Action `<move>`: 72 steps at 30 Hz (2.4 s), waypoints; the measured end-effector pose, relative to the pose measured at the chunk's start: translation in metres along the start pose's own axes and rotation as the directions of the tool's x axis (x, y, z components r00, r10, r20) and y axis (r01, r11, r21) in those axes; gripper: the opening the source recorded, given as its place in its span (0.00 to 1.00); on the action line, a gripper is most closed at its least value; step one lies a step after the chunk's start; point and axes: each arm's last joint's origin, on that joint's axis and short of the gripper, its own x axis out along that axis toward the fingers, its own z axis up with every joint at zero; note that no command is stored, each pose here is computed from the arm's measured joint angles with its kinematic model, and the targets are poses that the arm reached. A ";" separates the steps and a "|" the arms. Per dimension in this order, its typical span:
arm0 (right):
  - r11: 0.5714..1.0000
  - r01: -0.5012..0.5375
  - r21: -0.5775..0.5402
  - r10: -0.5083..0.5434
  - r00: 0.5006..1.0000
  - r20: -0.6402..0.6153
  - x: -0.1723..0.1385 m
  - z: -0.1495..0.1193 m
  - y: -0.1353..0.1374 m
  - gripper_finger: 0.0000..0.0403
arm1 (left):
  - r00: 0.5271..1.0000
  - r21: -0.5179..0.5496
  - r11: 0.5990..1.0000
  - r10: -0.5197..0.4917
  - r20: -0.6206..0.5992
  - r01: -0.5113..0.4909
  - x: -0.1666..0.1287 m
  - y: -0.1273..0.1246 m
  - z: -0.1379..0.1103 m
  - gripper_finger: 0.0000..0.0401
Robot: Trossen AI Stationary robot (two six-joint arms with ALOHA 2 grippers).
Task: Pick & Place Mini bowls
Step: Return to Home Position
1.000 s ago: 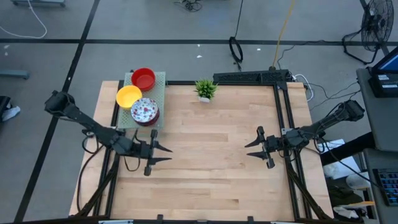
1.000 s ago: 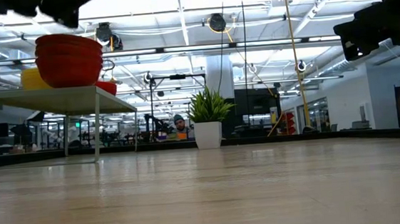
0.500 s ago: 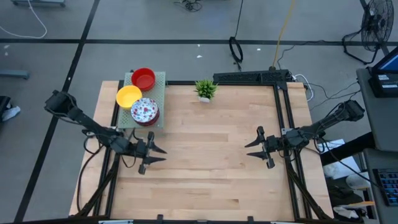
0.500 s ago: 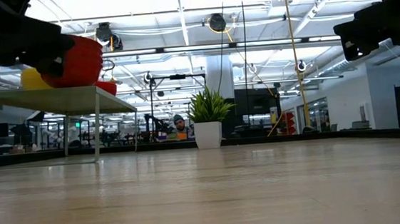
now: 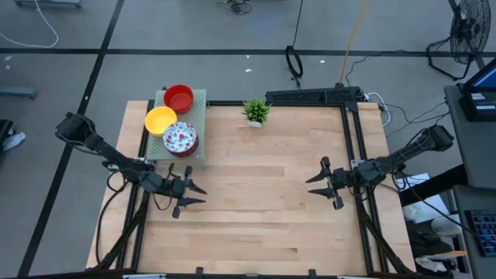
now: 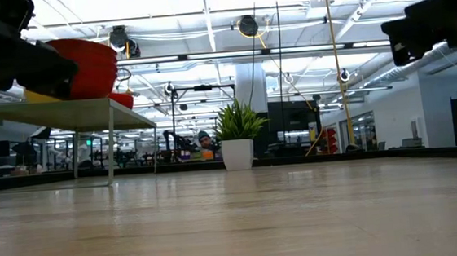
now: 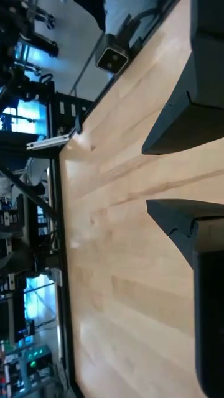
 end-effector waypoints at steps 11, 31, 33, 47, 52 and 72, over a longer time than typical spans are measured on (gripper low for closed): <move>0.999 -0.012 0.033 0.007 0.989 0.144 -0.011 0.015 -0.002 0.36 | 0.998 -0.025 0.997 0.069 0.006 -0.069 0.000 0.002 0.000 0.32; 0.997 -0.029 0.065 0.010 0.959 0.284 -0.023 0.028 -0.004 0.36 | 0.998 -0.039 0.997 0.068 0.006 -0.068 0.000 0.002 0.000 0.32; 0.997 -0.030 0.066 0.009 0.957 0.288 -0.024 0.028 -0.004 0.36 | 0.998 -0.041 0.997 0.067 0.011 -0.067 -0.001 0.002 0.001 0.32; 0.997 -0.036 0.075 0.009 0.944 0.331 -0.028 0.032 -0.005 0.36 | 0.958 -0.148 0.987 0.103 0.268 -0.065 -0.026 0.015 0.038 0.32; 0.996 -0.039 0.079 0.009 0.938 0.348 -0.030 0.033 -0.005 0.36 | 0.930 -0.181 0.980 0.141 0.339 -0.083 -0.034 0.022 0.047 0.32; 0.994 -0.051 0.094 0.007 0.907 0.420 -0.038 0.039 -0.006 0.36 | 0.851 -0.232 0.972 0.091 0.518 0.037 -0.063 0.019 0.066 0.32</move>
